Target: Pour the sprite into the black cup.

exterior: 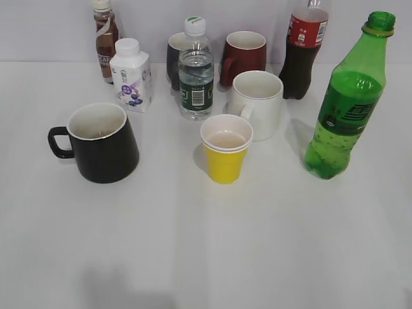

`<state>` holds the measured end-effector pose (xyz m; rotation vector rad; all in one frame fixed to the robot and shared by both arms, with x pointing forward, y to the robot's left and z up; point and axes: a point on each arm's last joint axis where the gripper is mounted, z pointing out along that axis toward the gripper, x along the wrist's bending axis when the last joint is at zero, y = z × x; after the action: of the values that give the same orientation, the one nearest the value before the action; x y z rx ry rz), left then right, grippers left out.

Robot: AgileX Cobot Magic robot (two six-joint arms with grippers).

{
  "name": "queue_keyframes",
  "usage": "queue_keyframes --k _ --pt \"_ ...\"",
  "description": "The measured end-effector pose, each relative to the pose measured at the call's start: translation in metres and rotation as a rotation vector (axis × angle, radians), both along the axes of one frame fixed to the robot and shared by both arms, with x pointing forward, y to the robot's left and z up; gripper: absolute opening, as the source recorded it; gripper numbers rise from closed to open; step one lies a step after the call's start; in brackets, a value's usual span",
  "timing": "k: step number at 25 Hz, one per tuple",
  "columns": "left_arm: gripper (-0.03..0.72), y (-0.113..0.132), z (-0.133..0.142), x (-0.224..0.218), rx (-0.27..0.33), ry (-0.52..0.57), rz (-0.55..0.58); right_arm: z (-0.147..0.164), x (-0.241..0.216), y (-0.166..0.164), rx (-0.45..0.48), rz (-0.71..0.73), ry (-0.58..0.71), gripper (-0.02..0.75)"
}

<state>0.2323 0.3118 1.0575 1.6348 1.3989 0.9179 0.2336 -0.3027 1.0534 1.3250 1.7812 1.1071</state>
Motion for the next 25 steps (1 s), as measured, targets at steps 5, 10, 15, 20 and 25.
queue_keyframes --k 5,10,15,20,25 --pt "0.239 -0.0013 -0.0001 -0.0019 0.001 0.0 0.175 0.0001 -0.0002 0.0008 0.0 -0.149 -0.002 0.575" --pt "0.239 -0.0014 0.0 -0.0021 0.001 -0.002 0.183 0.0001 -0.0001 0.0012 0.001 -0.195 -0.003 0.574" --pt "0.239 -0.0014 0.0 -0.0021 0.001 -0.002 0.183 0.0 -0.0001 0.0012 0.001 -0.197 -0.003 0.574" --pt "0.239 -0.0014 0.0 -0.0021 0.001 -0.002 0.183 0.0 -0.0001 0.0012 0.001 -0.197 -0.003 0.574" --pt "0.239 -0.0014 0.0 -0.0021 0.001 -0.002 0.183 0.0 -0.0001 0.0012 0.002 -0.197 -0.003 0.574"
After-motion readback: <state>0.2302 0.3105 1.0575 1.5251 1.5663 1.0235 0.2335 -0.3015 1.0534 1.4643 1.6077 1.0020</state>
